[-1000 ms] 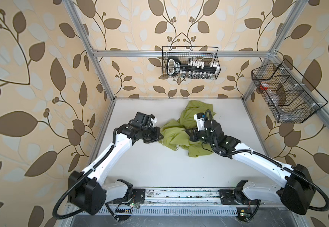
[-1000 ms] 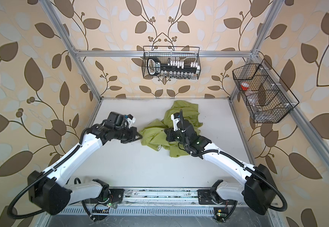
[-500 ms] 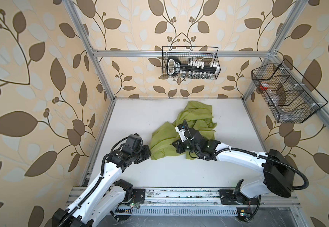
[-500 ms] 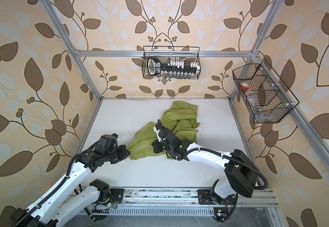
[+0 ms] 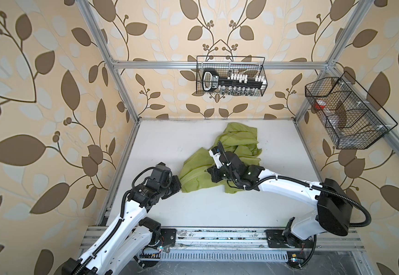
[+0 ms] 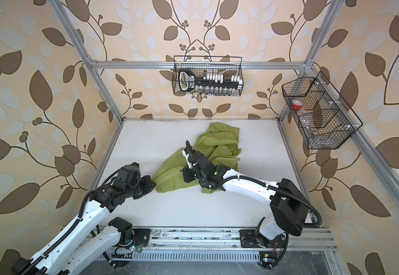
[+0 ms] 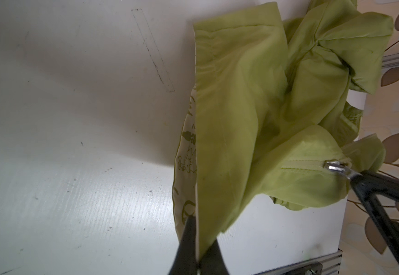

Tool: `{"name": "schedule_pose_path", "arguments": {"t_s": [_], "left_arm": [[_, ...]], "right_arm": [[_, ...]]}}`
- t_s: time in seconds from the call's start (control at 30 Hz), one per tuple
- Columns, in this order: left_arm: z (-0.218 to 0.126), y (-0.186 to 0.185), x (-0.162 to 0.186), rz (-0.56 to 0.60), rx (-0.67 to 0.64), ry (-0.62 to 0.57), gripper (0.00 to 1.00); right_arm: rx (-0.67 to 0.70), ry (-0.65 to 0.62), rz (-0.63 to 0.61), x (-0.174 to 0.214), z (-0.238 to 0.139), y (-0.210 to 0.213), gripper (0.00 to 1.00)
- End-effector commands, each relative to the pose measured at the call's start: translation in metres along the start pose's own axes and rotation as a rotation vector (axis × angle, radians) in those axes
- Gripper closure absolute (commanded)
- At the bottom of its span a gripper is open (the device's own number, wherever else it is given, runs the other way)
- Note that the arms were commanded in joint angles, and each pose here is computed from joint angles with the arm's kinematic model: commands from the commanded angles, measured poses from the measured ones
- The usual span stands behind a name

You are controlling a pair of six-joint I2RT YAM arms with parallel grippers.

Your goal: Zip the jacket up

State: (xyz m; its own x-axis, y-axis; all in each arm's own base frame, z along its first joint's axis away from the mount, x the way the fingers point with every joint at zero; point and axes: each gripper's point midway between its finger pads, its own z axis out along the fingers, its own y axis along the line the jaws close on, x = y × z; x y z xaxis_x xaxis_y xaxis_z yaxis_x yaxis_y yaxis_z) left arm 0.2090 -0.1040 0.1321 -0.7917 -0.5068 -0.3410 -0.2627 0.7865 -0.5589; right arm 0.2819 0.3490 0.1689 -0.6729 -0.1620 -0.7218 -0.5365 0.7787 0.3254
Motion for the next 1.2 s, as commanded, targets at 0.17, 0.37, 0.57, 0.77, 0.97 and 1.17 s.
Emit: {"name": "schedule_pose_path", "arguments": {"t_s": [0.17, 0.37, 0.57, 0.77, 0.97, 1.17], "left_arm": [[-0.014, -0.013, -0.015, 0.067, 0.018, -0.052, 1.0], [-0.01, -0.009, -0.01, 0.083, -0.004, -0.02, 1.0], [-0.01, -0.004, -0.008, 0.069, -0.01, -0.032, 1.0], [-0.016, -0.006, -0.015, 0.058, 0.001, -0.07, 1.0], [-0.019, -0.007, -0.019, 0.051, -0.002, -0.094, 1.0], [-0.02, -0.006, -0.021, 0.051, -0.009, -0.105, 1.0]], "right_arm": [[0.053, -0.027, -0.059, -0.017, -0.009, -0.002, 1.0], [0.075, -0.043, -0.063, -0.027, -0.013, -0.005, 1.0], [0.086, -0.058, -0.049, -0.037, -0.019, -0.009, 1.0], [0.091, -0.081, -0.038, -0.047, -0.025, -0.012, 1.0], [0.087, -0.09, -0.04, -0.053, -0.03, -0.013, 1.0], [0.093, -0.096, -0.04, -0.054, -0.034, -0.014, 1.0]]}}
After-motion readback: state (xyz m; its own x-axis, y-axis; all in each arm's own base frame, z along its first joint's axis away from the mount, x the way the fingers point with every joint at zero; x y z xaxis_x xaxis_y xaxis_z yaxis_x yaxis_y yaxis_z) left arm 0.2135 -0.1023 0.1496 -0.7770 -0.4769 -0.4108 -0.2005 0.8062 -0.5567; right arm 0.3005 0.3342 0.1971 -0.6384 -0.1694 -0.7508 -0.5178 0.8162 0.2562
